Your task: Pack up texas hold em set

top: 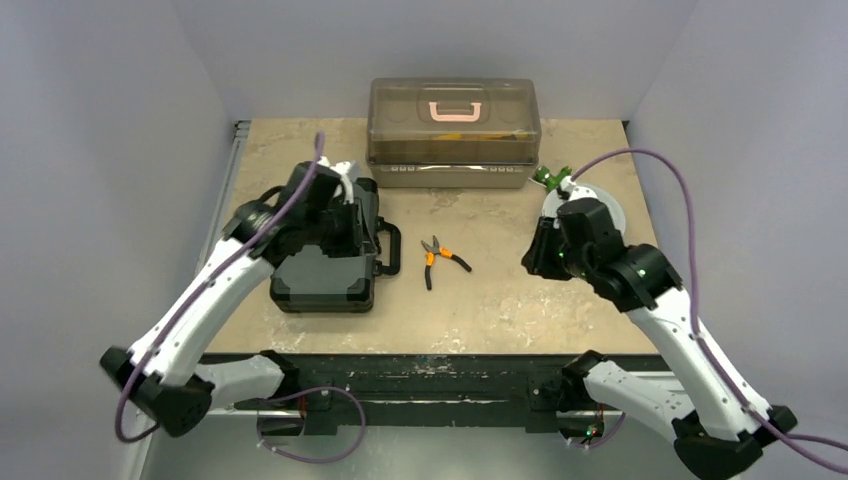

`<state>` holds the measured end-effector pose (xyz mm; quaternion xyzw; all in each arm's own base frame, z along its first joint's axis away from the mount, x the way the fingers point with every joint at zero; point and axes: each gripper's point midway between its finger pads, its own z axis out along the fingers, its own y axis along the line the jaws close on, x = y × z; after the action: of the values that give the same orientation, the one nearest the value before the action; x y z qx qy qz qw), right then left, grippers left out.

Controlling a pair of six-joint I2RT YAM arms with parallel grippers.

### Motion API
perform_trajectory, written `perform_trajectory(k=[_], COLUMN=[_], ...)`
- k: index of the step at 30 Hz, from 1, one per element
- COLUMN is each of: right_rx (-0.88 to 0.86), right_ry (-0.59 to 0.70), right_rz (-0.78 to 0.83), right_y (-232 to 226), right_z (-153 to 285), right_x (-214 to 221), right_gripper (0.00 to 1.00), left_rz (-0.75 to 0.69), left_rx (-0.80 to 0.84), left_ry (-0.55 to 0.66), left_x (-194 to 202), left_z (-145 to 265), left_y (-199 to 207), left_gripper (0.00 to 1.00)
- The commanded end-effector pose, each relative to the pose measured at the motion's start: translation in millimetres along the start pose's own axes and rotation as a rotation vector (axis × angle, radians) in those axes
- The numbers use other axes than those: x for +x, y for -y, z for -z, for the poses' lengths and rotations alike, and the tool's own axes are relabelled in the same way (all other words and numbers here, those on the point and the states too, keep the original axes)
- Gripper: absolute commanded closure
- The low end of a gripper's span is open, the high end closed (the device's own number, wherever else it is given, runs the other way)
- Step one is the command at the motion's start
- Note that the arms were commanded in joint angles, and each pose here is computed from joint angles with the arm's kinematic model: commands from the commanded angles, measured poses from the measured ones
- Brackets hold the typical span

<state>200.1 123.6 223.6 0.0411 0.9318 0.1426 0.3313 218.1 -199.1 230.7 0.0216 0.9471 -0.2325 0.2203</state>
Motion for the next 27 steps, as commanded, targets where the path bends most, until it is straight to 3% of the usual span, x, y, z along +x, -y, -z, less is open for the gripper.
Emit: perform_trajectory(k=[1,5,9,19,27], right_rx=[0.069,0.078,0.061,0.078,0.056], right_ry=[0.186,0.270,0.328,0.511,0.614], right_rz=[-0.022,-0.040,-0.066,-0.141,-0.179], right_y=[19,28,32,56,65], right_z=[52,84,111,180,218], right_x=[-34,-46,-51,-68,-77], right_gripper=[0.64,0.38,0.02,0.01,0.01], left_rz=[-0.010,-0.045,-0.052,-0.021,0.006], left_rx=[0.066,0.105,0.117,0.088,0.101], left_ry=[0.315,0.515,0.680,0.981,1.071], left_x=[-26,-29,-27,-17,-7], left_z=[75,133,183,271,297], left_y=[7,3,-6,-35,-46], left_gripper=[0.67,0.41,0.23,0.00,0.00])
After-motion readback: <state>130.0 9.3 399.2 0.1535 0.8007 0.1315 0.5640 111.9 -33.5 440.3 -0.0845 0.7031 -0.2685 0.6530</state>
